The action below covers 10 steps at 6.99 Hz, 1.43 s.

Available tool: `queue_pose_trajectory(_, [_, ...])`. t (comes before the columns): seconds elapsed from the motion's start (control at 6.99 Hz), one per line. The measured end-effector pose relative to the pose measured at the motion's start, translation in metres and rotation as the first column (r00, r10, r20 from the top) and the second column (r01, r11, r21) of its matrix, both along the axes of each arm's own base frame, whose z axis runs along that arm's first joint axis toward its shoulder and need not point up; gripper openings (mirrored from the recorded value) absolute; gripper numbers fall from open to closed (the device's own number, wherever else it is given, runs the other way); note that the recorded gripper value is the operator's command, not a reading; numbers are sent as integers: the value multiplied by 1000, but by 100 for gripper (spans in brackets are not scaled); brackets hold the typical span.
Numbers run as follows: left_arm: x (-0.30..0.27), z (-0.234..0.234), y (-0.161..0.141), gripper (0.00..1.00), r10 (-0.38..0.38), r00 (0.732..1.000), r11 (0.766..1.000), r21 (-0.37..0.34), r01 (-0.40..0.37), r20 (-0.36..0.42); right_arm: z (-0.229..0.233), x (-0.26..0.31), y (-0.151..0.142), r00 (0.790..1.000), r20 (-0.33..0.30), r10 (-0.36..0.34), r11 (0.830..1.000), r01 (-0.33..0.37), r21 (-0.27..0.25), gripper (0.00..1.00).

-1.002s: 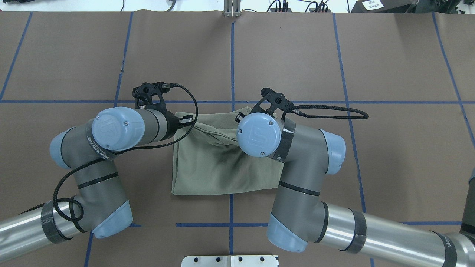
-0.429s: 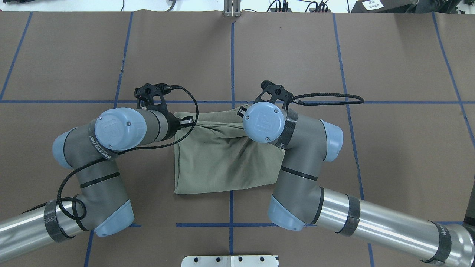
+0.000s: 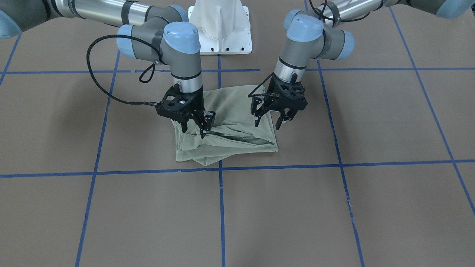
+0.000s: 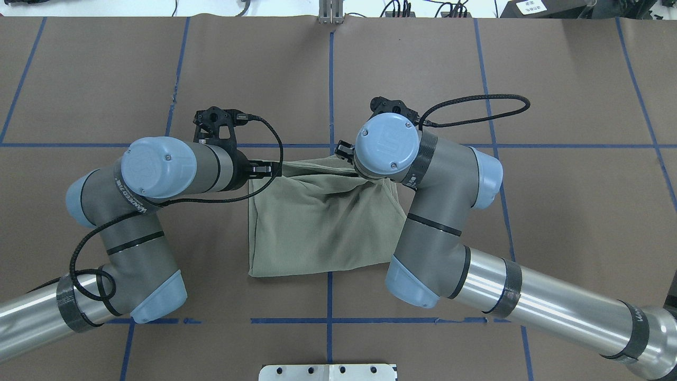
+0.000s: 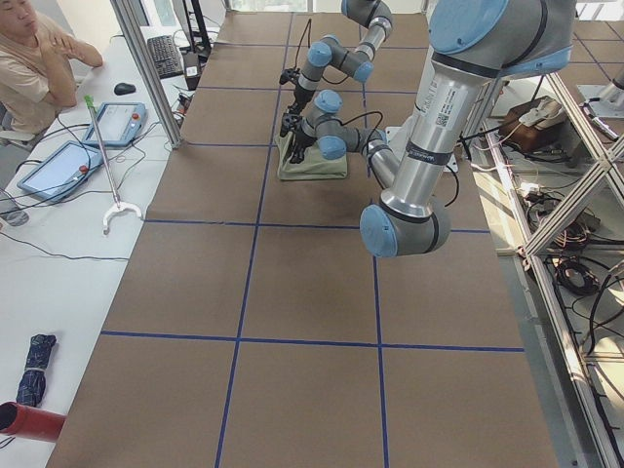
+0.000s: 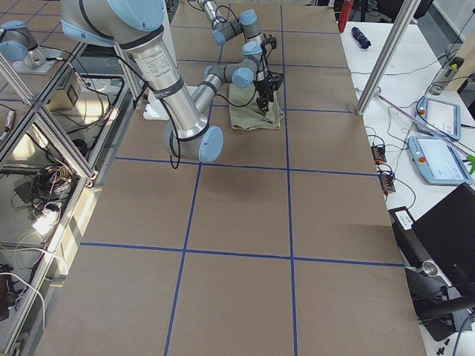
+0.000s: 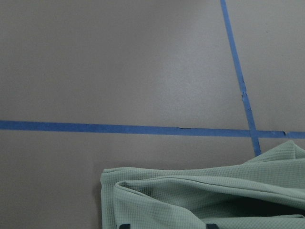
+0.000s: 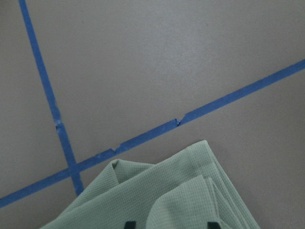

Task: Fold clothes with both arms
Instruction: 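Lift the near edge with both grippers and fold it away from the robot, then open the right gripper and raise it off the shirt while the left gripper holds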

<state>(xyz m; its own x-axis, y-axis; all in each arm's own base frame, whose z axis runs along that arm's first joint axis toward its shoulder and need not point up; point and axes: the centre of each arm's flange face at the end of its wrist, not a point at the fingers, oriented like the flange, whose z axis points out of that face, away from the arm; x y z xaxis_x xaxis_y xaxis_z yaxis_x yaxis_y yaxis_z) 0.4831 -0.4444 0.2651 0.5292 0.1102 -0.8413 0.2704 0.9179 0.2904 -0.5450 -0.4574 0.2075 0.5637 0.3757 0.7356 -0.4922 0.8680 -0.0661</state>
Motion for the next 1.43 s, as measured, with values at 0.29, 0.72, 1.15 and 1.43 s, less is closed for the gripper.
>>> queue_pose_trajectory(0.29, [-7,-1,-4,100,35,999,999,12,-35,-2,-12,-14,29,999,10,-50,998,50,25,100])
queue_pose_trajectory(0.72, [-8,-2,-4,100,38,999,999,11,-38,-5,6,-60,82,991,-95,-93,992,100,71,100])
queue_pose_trajectory(1.15, [-8,-1,-4,100,37,999,999,7,-37,-6,29,-65,43,974,-211,-83,987,110,116,100])
queue_pose_trajectory(1.43, [-8,-1,-4,100,37,999,999,6,-37,-6,50,-49,-34,950,-308,-44,990,84,116,100])
